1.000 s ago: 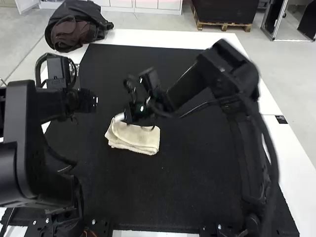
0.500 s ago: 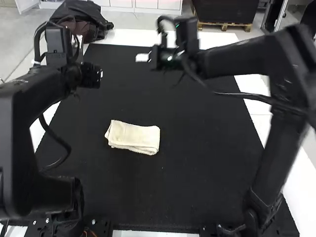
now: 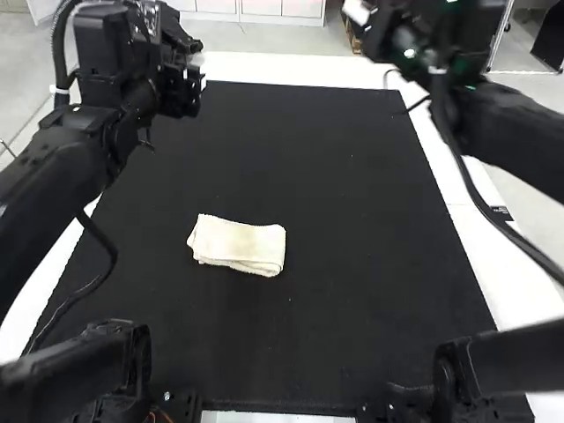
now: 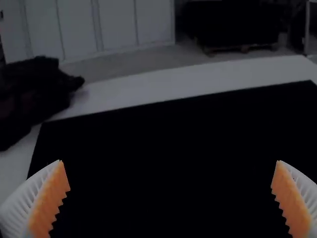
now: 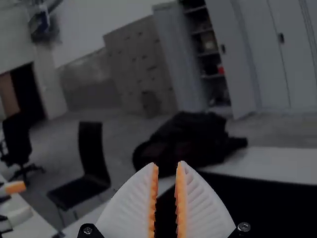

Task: Fold the towel.

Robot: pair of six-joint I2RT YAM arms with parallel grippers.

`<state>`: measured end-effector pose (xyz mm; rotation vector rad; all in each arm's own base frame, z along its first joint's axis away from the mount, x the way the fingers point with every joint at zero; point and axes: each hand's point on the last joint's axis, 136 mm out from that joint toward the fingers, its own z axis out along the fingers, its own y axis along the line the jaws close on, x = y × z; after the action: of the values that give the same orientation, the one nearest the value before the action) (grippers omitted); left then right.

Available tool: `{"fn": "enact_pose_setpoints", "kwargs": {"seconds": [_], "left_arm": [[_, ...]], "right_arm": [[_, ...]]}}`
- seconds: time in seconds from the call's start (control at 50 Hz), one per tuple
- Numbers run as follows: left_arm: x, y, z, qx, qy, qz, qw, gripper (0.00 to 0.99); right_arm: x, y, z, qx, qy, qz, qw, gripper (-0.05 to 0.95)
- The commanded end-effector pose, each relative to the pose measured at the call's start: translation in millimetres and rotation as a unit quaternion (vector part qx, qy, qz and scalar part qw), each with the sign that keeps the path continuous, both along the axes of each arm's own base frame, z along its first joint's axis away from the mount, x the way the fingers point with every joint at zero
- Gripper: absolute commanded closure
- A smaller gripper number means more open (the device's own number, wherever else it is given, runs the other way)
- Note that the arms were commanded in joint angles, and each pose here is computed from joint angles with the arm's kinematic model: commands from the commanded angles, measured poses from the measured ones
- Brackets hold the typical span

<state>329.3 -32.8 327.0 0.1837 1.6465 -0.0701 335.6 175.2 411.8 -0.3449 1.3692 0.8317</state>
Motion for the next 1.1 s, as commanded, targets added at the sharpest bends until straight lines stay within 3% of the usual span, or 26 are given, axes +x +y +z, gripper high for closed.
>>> {"fn": "enact_pose_setpoints", "kwargs": {"seconds": [0.0,0.2,0.48,0.74,0.82,0.88,0.98,1.08], "left_arm": [[-15,-1.1,31,-0.011,-0.045,0.0,0.9989,0.036],[-49,-8.6,61,-0.024,-0.107,-0.018,0.9938,0.036],[-113,-0.4,95,-0.043,-0.207,-0.016,0.9773,0.036],[-169,5.3,95,-0.067,-0.266,-0.015,0.9616,0.036],[-176,6.2,88,-0.076,-0.271,-0.015,0.9594,0.036],[-180,7.0,83,-0.078,-0.272,-0.013,0.9589,0.036],[-171,16.7,69,-0.084,-0.26,0.016,0.9618,0.036],[-173,22.6,76,-0.077,-0.286,0.033,0.9546,0.041]], "right_arm": [[-29,-32,29,0.034,-0.038,-0.022,0.998,0.76],[-106,-74,65,0.064,-0.126,-0.049,0.989,0.74],[-229,-91,84,0.089,-0.254,-0.069,0.961,0.74],[-281,-94,73,0.091,-0.314,-0.086,0.941,0.74],[-267,-95,66,0.09,-0.289,-0.092,0.949,0.73],[-263,-97,64,0.088,-0.287,-0.1,0.948,0.58],[-254,-102,58,0.085,-0.285,-0.118,0.948,0.3],[-241,-103,46,0.046,-0.295,-0.143,0.944,0.13]]}}
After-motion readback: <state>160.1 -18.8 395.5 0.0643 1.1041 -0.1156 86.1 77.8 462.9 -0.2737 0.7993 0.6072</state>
